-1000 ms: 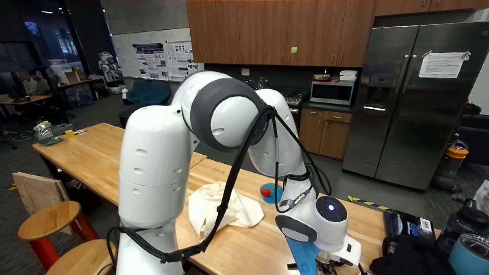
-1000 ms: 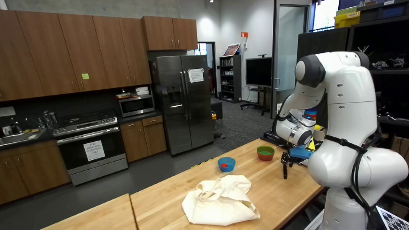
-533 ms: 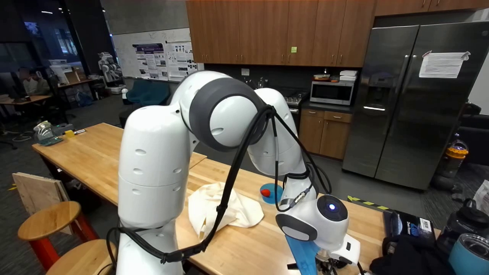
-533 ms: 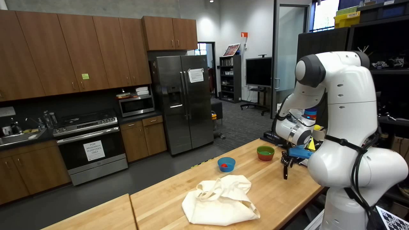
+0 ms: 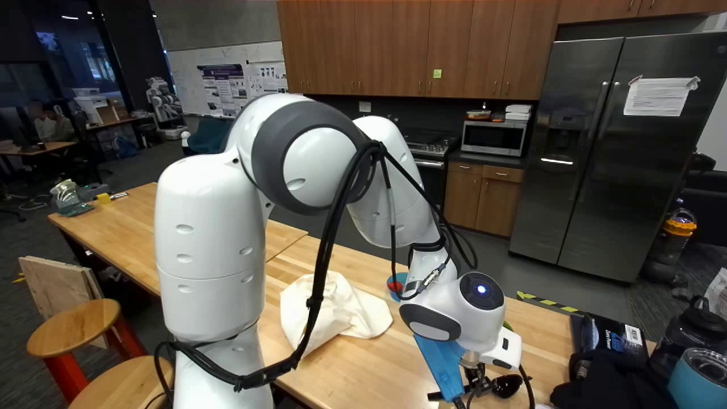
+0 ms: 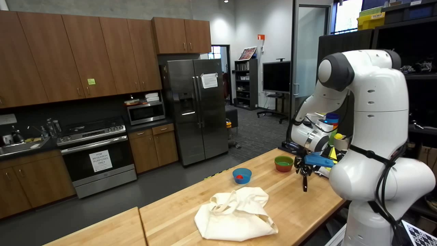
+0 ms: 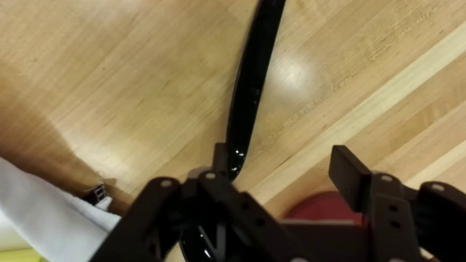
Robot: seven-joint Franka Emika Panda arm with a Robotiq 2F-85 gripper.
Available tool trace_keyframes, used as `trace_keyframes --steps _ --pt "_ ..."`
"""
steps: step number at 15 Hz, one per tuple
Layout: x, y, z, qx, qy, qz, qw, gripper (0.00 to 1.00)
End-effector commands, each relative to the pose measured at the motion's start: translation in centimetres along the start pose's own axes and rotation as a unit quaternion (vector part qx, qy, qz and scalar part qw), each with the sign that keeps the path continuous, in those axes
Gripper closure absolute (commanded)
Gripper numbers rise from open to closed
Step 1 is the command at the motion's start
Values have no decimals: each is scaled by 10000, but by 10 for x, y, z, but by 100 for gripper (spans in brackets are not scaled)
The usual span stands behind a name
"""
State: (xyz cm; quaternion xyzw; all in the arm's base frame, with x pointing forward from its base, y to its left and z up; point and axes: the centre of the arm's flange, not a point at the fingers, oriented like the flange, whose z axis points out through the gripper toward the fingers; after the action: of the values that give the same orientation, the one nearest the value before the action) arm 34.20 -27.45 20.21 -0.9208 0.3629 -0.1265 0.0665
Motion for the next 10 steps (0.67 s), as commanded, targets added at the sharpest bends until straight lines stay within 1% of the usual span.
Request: trace_keyframes --steps 1,2,5,7,9,10 --pt "-6 0 -5 64 -215 124 9997 0" --pt "-7 1 0 -18 -331 185 9993 0" --pt "-13 3 13 -130 -509 270 9983 0" --pt "-17 0 13 -211 -639 343 9971 0" --pt "-21 -3 14 -579 -488 355 9965 0" --pt "-22 -6 16 -680 -341 308 9966 0"
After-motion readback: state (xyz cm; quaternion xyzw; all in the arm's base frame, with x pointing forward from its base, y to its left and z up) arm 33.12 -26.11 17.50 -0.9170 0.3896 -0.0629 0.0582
